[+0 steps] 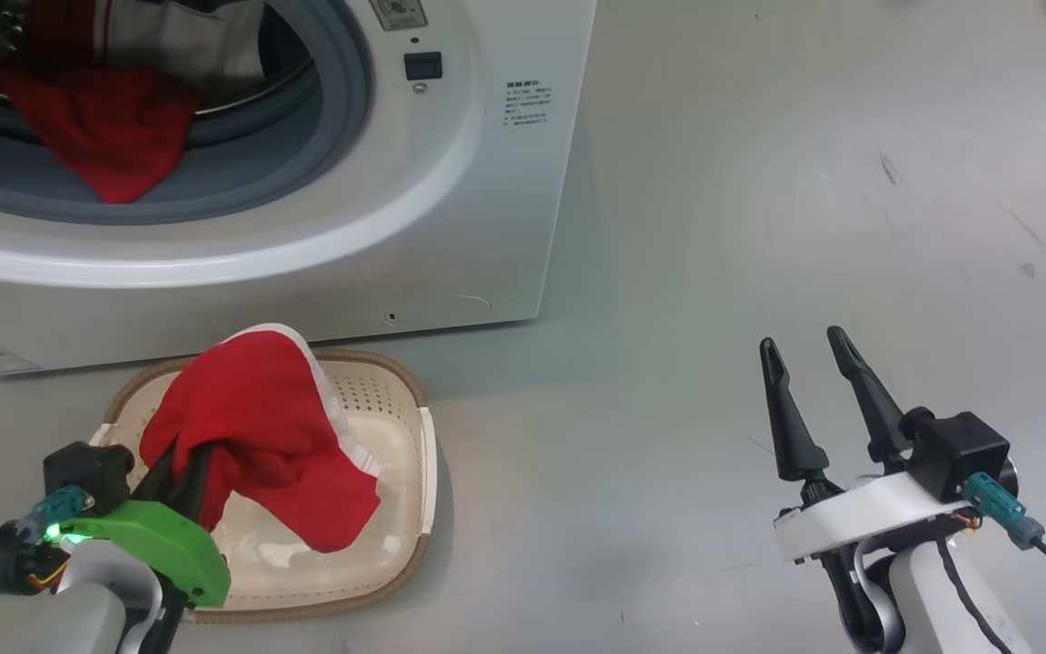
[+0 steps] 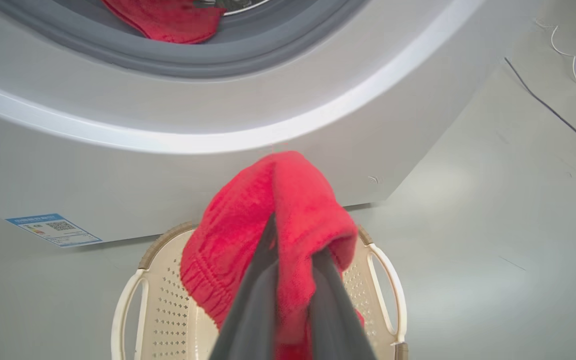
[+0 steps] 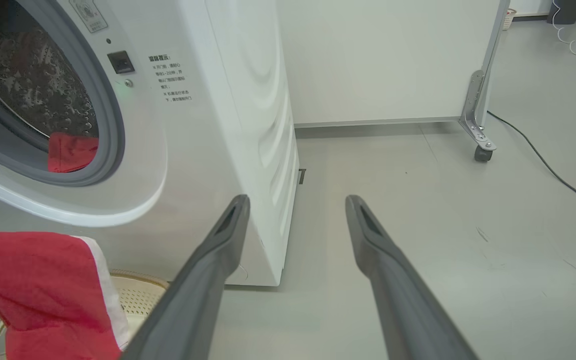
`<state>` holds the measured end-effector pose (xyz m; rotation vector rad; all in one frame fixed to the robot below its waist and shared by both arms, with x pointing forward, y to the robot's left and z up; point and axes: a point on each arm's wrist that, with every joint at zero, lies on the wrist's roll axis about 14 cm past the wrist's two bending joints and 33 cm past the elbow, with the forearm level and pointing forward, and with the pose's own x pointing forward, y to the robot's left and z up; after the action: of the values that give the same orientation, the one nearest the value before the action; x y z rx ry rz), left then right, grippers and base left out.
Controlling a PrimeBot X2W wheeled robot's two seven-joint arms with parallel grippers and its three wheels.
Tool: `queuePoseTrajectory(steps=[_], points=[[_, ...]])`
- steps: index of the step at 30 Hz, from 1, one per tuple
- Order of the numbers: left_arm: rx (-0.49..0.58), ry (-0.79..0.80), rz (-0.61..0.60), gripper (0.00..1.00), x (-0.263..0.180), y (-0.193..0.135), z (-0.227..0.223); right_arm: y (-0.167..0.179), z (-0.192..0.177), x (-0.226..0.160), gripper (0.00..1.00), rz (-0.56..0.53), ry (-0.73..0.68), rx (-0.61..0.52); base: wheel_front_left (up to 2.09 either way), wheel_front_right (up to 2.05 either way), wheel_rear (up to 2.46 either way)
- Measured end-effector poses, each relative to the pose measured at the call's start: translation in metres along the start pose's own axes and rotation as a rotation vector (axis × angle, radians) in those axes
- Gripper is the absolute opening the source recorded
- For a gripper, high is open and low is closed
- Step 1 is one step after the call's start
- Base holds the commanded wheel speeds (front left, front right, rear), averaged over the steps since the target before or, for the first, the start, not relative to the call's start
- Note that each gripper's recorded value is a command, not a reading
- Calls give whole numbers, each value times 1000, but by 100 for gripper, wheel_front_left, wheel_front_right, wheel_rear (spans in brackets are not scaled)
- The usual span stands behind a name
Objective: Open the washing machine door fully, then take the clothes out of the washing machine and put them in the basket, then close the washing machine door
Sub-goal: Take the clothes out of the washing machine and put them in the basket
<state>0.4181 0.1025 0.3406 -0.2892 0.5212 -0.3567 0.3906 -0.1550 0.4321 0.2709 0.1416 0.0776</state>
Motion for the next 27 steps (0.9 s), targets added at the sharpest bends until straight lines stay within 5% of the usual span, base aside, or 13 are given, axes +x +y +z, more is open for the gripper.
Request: queuePoseTrajectory(steps=[27], points=[[59, 355, -35, 0, 63, 16, -98, -48, -20, -3, 100, -142, 73, -31, 0, 0, 0]])
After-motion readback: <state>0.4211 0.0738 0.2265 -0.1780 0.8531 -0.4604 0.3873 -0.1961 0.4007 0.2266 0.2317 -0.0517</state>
